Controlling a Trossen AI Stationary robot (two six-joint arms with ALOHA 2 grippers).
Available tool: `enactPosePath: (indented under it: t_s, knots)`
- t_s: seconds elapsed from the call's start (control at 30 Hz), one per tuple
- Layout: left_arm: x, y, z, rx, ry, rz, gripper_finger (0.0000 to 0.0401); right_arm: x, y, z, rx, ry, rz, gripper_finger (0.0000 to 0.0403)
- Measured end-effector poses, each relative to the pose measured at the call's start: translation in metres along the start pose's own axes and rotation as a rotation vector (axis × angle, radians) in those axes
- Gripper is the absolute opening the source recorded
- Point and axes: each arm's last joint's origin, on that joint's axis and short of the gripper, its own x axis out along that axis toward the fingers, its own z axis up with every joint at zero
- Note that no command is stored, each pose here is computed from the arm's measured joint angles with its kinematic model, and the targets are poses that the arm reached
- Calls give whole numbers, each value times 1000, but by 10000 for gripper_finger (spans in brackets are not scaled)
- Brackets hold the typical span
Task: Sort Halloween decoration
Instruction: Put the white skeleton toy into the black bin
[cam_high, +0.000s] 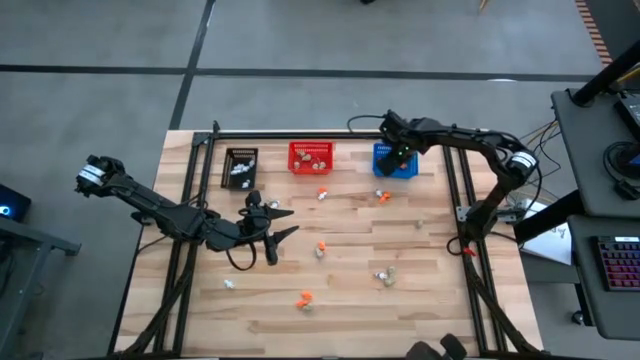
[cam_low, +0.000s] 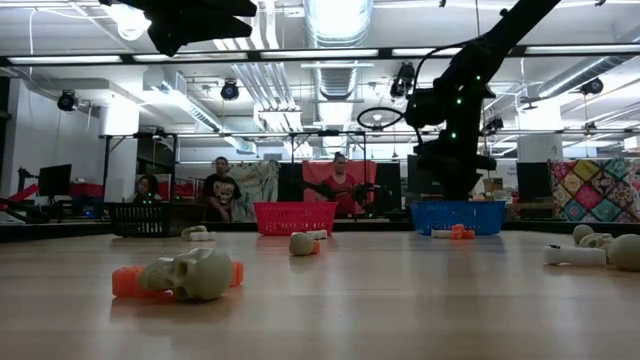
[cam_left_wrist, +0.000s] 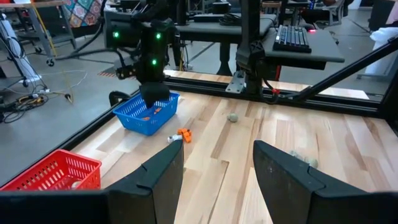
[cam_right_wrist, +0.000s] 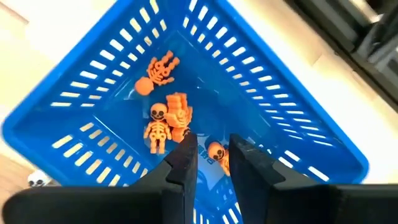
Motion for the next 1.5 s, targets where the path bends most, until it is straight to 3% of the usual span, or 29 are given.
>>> enactPosePath:
  t_s: [0.4,0.77,0.9,1.1,1.33,1.5]
  knots:
    - [10,4,-5,4,20,38,176,-61,13,-9,38,-199,58,82]
    - [24,12,-10,21,41,100,176,-98,77,-27,-61,-358,232,82]
    - [20,17,-4,40,20,106,176,-93,104,-32,-112,-348,281,82]
    - [14,21,5,51,-10,104,176,-70,131,-41,-145,-211,338,82]
    - [12,23,8,54,-20,103,176,-35,136,-52,-100,10,212,82]
    - [12,23,8,63,-18,107,176,-16,136,-54,-77,63,91,80]
